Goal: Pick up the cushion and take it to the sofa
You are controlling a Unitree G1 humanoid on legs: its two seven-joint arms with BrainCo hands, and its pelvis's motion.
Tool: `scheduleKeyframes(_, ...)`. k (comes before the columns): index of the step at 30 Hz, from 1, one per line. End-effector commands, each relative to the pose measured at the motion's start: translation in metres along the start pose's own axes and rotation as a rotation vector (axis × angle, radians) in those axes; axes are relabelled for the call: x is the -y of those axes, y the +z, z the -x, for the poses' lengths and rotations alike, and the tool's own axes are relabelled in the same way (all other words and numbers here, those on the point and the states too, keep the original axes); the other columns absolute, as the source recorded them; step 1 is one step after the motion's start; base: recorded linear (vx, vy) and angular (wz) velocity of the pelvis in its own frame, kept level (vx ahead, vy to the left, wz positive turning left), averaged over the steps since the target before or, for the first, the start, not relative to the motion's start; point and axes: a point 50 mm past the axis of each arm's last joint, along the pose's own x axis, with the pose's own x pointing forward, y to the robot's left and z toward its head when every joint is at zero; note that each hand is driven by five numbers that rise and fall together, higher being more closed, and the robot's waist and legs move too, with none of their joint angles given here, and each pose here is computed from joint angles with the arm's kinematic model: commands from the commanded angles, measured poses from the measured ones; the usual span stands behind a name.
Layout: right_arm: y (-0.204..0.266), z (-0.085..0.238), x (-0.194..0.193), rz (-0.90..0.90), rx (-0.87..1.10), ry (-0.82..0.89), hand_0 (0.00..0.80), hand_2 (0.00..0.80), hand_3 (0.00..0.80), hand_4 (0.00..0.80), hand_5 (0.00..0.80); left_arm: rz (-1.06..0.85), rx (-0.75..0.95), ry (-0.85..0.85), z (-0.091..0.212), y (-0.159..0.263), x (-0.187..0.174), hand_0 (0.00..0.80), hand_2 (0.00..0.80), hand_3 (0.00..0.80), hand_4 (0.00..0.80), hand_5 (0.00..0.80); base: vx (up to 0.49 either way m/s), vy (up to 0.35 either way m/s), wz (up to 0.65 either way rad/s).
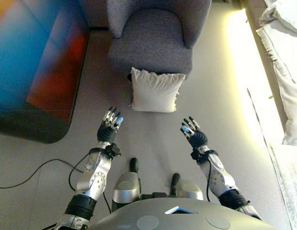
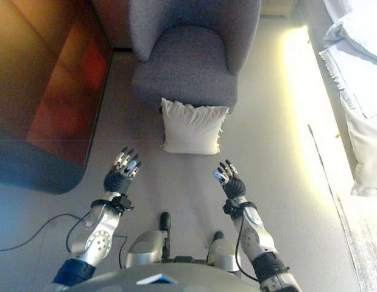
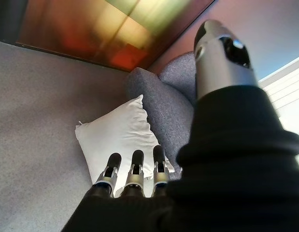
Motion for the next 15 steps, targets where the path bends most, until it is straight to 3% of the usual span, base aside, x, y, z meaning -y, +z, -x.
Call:
scheduleKeyframes(1, 0.0229, -0.005, -0.0187, -0.01, 0.11, 0.086, 0.0, 0.0, 0.0, 0.0, 0.0, -0.039, 0.103, -0.077, -0.0091, 0.0186, 0.0162, 0.0, 0.0, 0.0, 0.0, 0.0, 0.0, 0.0, 0.0)
scheduleKeyframes(15, 0.0238, -0.0037, -0.0158, 0.003, 0.119, 0.074, 0.0, 0.0, 0.0, 0.0, 0.0, -0.021, 0.104, -0.061, -0.0072, 0.0183, 0.0134, 0.0, 0.0, 0.0, 0.0, 0.0, 0.002, 0.002, 0.0)
